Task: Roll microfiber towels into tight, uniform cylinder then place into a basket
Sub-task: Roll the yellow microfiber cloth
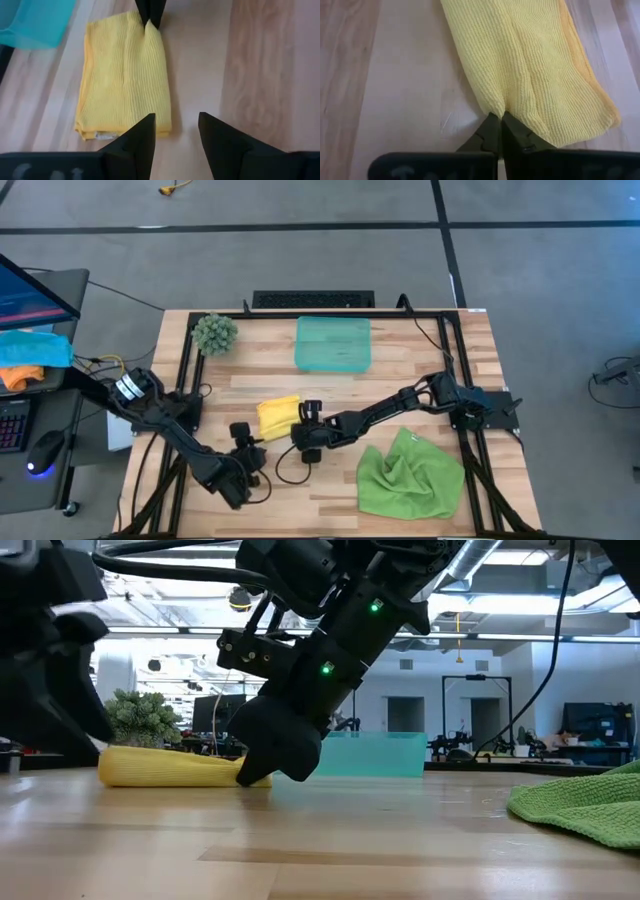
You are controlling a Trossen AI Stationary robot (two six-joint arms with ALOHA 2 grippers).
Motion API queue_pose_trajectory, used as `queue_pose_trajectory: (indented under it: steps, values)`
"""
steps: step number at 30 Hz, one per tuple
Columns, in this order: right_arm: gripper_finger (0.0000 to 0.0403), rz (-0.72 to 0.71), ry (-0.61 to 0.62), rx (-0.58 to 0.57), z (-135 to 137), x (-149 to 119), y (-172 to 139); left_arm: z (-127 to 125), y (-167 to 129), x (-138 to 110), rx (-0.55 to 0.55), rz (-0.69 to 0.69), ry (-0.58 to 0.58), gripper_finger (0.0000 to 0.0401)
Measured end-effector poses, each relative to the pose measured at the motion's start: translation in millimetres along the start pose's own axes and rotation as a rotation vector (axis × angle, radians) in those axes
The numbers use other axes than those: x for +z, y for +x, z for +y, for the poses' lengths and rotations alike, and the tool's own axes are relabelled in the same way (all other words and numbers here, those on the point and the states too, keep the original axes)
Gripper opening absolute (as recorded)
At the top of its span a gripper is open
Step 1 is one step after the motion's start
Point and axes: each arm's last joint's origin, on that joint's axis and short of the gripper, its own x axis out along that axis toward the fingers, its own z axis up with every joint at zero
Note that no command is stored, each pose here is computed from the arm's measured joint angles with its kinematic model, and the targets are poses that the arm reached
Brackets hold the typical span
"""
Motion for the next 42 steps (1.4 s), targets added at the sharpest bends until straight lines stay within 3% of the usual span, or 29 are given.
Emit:
queue_pose_trajectory:
  steps: [11, 21, 24, 29, 33, 37, 42]
  values:
    - [0.0017, 0.0, 0.003, 0.006, 1, 0, 0, 15, 31, -11, 0.02, 0.055, -0.03, 0.0144]
    - [0.0009, -0.006, 0.011, 0.033, 9, 0, -3, 21, 40, -14, -0.001, 0.089, -0.109, 0.0138]
    - [0.0014, -0.012, 0.007, 0.045, 13, 1, -6, 21, 41, -14, -0.015, 0.105, -0.122, 0.0108]
    - [0.0019, -0.027, 0.008, 0.069, 19, 6, -11, 21, 41, -14, -0.021, 0.111, -0.113, 0.0018]
    - [0.0009, -0.045, 0.002, 0.137, 26, 12, -15, 21, 41, -15, -0.02, 0.119, -0.127, 0.0015]
    - [0.0012, -0.062, 0.018, 0.198, 34, 18, -20, 25, 35, -10, -0.09, 0.157, -0.217, 0.0013]
    - [0.0017, -0.075, 0.081, 0.292, 44, 25, -28, 33, 13, 0, -0.302, 0.244, -0.354, 0.0006]
